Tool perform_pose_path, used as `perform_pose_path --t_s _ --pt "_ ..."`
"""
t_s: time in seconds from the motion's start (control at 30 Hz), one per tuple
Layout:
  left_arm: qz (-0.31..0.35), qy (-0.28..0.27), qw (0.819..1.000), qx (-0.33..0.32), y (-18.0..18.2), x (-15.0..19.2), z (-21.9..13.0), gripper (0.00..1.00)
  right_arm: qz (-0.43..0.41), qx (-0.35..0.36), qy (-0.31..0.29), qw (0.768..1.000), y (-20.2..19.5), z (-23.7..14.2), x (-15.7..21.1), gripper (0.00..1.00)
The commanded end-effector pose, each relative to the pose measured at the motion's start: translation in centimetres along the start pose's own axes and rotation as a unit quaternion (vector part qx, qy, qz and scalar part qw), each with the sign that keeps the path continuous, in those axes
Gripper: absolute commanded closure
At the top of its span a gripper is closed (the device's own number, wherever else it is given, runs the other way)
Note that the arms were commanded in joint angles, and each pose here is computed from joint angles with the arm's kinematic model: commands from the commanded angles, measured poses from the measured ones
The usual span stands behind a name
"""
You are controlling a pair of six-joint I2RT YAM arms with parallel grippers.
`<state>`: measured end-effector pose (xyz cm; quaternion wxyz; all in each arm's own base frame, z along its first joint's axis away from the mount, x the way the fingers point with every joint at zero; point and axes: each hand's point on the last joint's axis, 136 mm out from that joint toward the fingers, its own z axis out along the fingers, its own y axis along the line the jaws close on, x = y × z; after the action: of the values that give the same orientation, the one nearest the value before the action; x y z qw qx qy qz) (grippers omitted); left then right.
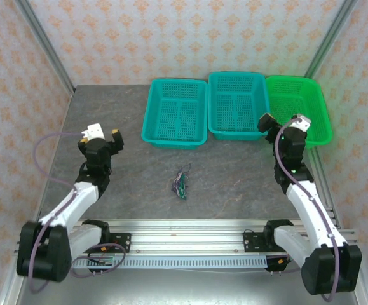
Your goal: Untangle the cables
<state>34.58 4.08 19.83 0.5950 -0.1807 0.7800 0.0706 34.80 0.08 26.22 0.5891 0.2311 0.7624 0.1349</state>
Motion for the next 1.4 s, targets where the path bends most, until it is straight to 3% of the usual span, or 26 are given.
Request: perform_pose_path --t_s 0.0,0.1,0.23,0.3,0.4,0.57,0.7,0.9,1.07,1.13,1.37 --pt "-0.071 0.082 0.993 0.038 -1.5 0.5 -2.8 0.0 0.041 -0.064 0.191 0.979 3.0 -1.5 7.1 0.0" --pt "-0.14 0.147 0.972 0.118 -5.7 0.8 -5.8 0.03 -0.004 -0.119 0.265 0.957 7.4 -3.4 9.8 0.0" --pt "-0.176 0.25 0.936 0.173 -10.8 4.1 -9.1 0.2 -0.062 -0.173 0.354 0.917 11.9 -6.3 14.4 0.01" --pt "-0.163 0.3 0.923 0.179 -12.9 6.4 -10.5 0.28 -0.073 -0.193 0.386 0.899 13.6 -7.4 16.3 0.03" --pt "-0.124 0.333 0.912 0.207 -16.3 8.9 -12.2 0.37 -0.079 -0.219 0.41 0.882 15.4 -8.5 18.4 0.03" --pt "-0.088 0.386 0.885 0.246 -21.2 13.2 -13.5 0.51 -0.086 -0.205 0.421 0.879 15.0 -8.3 20.1 0.05" --pt "-0.038 0.405 0.882 0.237 -23.0 15.5 -12.9 0.54 -0.091 -0.189 0.422 0.882 14.0 -8.2 20.7 0.05" --pt "-0.024 0.405 0.888 0.215 -24.5 17.4 -10.8 0.55 -0.086 -0.183 0.428 0.881 13.2 -8.4 21.3 0.05" --pt "-0.016 0.385 0.907 0.17 -23.8 18.2 -9.0 0.75 -0.088 -0.177 0.428 0.882 12.7 -8.6 21.4 0.05" --pt "-0.012 0.383 0.908 0.169 -23.8 18.4 -8.7 1.0 -0.09 -0.172 0.427 0.883 12.3 -8.5 21.6 0.05" --pt "-0.023 0.381 0.901 0.205 -24.6 17.0 -9.8 1.0 -0.078 -0.193 0.429 0.879 11.8 -8.5 23.5 0.06"
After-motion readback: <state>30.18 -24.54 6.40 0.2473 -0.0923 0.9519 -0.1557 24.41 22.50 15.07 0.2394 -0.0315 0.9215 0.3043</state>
